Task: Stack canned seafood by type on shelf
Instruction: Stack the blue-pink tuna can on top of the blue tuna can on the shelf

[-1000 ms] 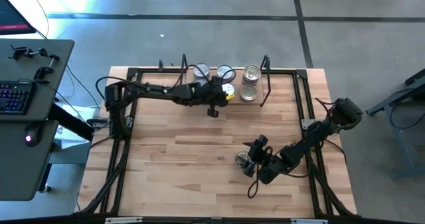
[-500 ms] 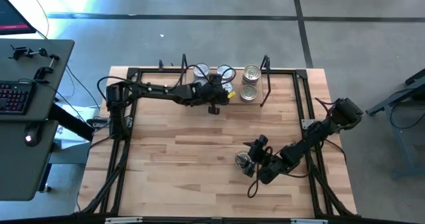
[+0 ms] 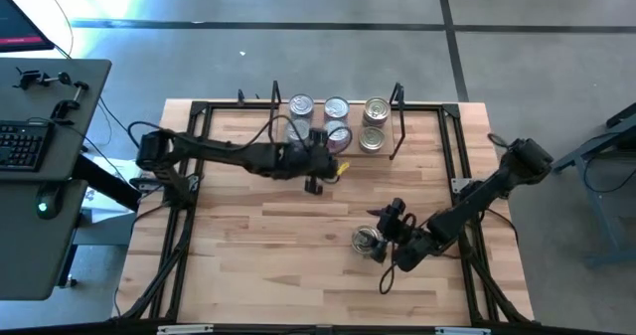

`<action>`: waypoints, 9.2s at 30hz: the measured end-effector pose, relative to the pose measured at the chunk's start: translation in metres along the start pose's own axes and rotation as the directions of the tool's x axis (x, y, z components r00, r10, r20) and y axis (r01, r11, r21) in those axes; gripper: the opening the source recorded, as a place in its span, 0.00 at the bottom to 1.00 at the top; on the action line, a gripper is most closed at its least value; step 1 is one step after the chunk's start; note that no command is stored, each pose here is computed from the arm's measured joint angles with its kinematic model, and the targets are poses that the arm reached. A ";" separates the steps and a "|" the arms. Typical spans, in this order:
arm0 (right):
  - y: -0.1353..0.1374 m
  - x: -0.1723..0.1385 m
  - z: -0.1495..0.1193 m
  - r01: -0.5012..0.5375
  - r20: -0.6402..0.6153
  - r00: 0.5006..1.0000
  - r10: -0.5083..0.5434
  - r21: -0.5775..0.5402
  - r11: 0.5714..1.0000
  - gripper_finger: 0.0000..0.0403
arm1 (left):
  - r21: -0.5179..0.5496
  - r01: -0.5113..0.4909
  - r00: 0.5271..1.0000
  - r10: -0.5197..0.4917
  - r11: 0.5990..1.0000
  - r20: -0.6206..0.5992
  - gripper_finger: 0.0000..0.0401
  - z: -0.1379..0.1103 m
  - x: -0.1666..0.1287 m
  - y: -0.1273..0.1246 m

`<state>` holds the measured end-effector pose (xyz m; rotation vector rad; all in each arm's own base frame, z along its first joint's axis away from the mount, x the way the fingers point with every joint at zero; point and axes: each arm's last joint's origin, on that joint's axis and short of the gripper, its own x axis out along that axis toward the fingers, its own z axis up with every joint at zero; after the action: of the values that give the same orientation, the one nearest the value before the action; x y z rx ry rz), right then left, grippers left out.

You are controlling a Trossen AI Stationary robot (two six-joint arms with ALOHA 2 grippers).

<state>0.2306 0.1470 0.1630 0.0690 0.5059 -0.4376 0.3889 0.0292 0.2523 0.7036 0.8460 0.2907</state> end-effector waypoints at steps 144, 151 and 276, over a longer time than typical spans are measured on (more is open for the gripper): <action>-0.009 0.076 0.021 -0.151 -0.218 0.976 0.020 -0.602 0.784 0.00 | 0.322 0.097 0.838 -0.251 0.942 0.484 0.25 -0.063 0.047 -0.150; -0.010 0.078 0.024 -0.138 -0.201 0.979 0.026 -0.566 0.813 0.03 | 0.326 0.096 0.841 -0.251 0.940 0.479 0.03 -0.063 0.046 -0.153; -0.070 0.103 0.014 -0.156 -0.153 0.971 0.184 0.178 0.971 0.00 | -0.172 0.282 0.900 -0.198 0.944 0.388 0.00 -0.094 -0.031 -0.162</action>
<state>0.2882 0.0413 0.1289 0.3096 0.6243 -0.3047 0.2914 -0.0642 0.1188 0.4151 0.5241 0.0243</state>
